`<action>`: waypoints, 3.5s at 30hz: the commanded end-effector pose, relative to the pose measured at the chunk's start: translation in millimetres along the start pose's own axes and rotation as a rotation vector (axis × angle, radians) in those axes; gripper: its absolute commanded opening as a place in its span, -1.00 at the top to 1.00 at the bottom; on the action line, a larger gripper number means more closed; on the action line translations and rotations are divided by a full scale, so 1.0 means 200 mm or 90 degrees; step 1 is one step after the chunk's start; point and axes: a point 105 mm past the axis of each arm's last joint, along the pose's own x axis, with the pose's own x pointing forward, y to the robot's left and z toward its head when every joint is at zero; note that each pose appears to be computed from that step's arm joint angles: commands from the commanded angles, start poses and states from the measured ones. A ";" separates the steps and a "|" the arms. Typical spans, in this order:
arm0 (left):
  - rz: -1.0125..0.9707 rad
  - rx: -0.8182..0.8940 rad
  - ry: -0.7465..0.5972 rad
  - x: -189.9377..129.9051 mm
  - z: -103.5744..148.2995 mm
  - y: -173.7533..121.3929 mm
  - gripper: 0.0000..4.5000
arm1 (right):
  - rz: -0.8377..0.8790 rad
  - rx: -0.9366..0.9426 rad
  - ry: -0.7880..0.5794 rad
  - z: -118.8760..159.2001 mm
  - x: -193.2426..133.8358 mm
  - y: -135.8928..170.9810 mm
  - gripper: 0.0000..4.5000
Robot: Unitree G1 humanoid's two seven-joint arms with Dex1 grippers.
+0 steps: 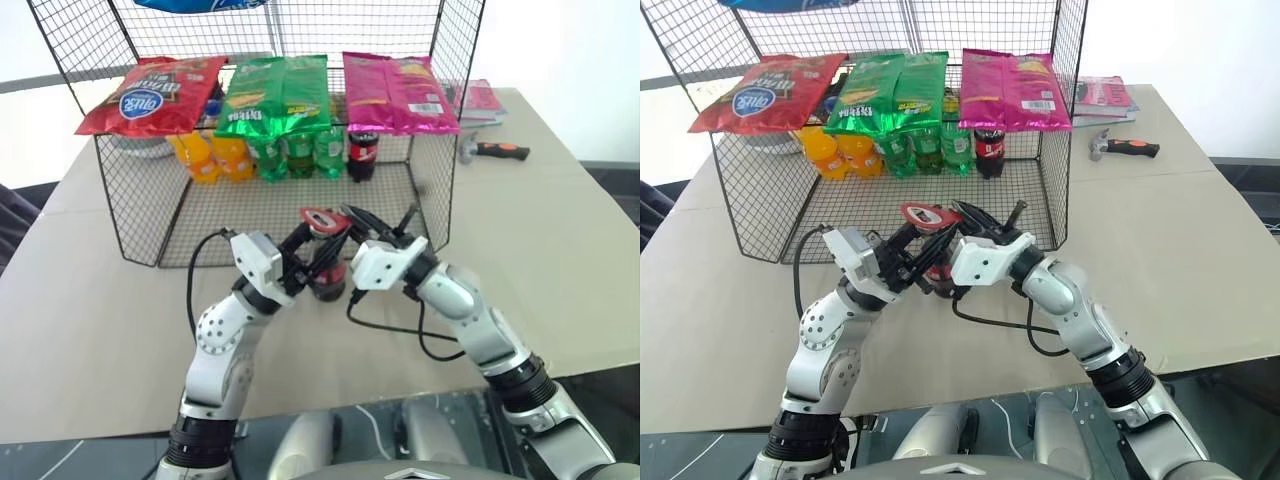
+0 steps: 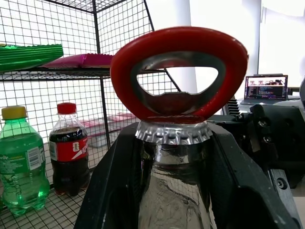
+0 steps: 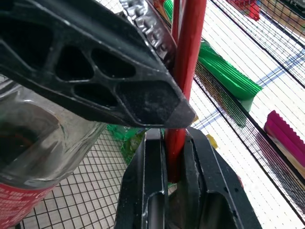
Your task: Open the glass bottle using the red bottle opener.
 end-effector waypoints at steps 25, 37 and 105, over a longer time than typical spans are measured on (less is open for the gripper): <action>-0.031 -0.047 0.110 -0.07 -0.15 -0.03 0.45 | -0.141 0.133 -0.040 0.01 -0.03 -0.14 1.00; -0.119 -0.087 0.156 -0.14 -0.16 0.02 0.45 | -0.160 0.131 -0.030 -0.01 -0.04 -0.16 1.00; -0.138 -0.074 0.076 -0.09 -0.02 0.11 -1.00 | -0.158 0.144 -0.012 -0.07 -0.05 -0.15 1.00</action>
